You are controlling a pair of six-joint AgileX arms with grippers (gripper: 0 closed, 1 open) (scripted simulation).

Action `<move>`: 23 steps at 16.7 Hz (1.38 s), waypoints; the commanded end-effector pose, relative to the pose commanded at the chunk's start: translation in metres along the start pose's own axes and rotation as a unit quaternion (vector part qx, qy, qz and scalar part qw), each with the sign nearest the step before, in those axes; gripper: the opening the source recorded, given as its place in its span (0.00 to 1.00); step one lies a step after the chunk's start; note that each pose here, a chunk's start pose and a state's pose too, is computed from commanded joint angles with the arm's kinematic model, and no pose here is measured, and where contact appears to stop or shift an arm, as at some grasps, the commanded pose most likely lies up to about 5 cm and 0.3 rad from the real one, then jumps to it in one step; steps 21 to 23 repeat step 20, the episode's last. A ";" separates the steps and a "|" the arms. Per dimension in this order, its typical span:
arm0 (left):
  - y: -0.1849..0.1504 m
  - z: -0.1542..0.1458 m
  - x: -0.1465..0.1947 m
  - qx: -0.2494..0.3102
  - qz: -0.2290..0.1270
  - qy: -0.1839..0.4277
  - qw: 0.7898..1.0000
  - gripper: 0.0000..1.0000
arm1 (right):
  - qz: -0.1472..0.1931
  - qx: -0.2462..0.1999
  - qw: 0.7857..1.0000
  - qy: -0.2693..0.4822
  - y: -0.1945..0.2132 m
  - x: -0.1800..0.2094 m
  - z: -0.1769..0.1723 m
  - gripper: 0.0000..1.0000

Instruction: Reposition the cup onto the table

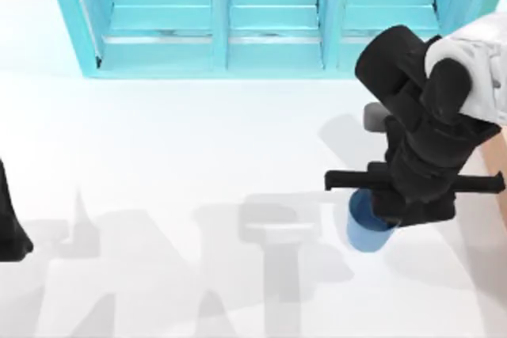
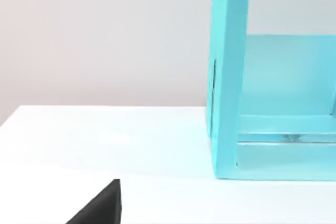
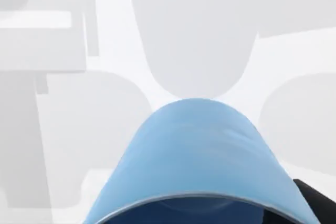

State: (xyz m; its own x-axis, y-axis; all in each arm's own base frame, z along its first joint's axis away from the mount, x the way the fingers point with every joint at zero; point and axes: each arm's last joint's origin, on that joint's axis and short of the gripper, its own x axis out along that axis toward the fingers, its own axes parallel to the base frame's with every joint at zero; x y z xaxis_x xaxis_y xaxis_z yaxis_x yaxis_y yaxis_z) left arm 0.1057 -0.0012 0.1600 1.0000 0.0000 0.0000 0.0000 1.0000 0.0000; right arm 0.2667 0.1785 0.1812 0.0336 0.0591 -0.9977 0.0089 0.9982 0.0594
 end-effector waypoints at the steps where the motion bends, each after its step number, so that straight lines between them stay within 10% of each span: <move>1: 0.000 0.000 0.000 0.000 0.000 0.000 1.000 1.00 | 0.000 0.000 1.000 0.000 0.000 0.000 0.000 0.00; 14: 0.000 0.000 0.000 0.000 0.000 0.000 1.000 1.00 | 0.000 0.000 1.000 0.000 0.000 0.000 0.000 0.98; 23: 0.000 0.000 0.000 0.000 0.000 0.000 1.000 1.00 | 0.000 0.000 1.000 0.000 0.000 0.000 0.000 1.00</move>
